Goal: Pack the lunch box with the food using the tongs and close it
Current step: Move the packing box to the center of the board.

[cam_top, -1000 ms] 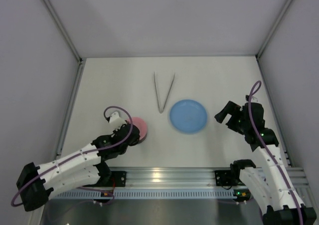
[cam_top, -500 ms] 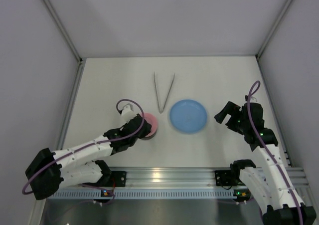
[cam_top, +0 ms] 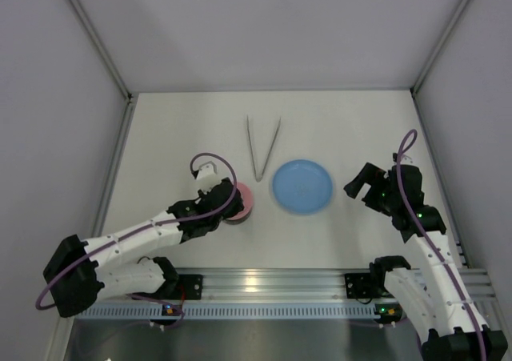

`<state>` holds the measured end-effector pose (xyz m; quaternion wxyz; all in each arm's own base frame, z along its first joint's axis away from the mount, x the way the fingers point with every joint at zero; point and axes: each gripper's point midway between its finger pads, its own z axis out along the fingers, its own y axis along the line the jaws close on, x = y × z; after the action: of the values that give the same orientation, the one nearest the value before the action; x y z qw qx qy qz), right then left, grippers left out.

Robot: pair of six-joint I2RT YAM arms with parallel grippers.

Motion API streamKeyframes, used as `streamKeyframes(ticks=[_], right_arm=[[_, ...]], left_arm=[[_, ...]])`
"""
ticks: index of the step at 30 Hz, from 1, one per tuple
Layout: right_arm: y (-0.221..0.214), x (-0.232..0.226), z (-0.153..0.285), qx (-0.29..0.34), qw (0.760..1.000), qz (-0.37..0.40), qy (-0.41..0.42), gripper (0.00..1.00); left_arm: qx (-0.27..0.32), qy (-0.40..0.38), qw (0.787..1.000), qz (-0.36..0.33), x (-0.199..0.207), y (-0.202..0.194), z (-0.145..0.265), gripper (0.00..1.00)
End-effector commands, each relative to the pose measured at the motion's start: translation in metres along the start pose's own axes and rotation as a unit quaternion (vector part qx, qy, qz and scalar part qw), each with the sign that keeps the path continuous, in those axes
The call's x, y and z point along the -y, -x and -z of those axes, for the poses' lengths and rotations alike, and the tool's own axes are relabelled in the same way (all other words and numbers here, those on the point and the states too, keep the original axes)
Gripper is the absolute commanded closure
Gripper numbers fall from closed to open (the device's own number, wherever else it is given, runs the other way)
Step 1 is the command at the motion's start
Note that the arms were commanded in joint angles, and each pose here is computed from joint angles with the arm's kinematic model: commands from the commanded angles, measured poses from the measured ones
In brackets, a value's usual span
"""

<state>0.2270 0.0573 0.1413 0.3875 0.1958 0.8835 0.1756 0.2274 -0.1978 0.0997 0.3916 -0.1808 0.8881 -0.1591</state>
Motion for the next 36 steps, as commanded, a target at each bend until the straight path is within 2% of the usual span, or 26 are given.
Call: streamKeyframes(ticks=[1, 10, 25, 36], right_arm=[[0.01, -0.004, -0.002, 0.02, 1.0, 0.004, 0.012, 0.04], [0.009, -0.004, -0.003, 0.018, 1.0, 0.004, 0.014, 0.04], [0.007, -0.002, -0.005, 0.016, 1.0, 0.008, 0.011, 0.04], [0.008, -0.003, -0.006, 0.015, 1.0, 0.009, 0.012, 0.04]], left_arm=[[-0.049, 0.135, 0.983, -0.117, -0.077, -0.022, 0.009, 0.46], [-0.049, 0.156, 0.977, -0.139, -0.083, -0.019, 0.011, 0.44], [-0.129, 0.133, 0.974, -0.128, -0.091, -0.072, -0.008, 0.43], [-0.154, 0.128, 0.973, -0.116, -0.099, -0.092, -0.014, 0.43]])
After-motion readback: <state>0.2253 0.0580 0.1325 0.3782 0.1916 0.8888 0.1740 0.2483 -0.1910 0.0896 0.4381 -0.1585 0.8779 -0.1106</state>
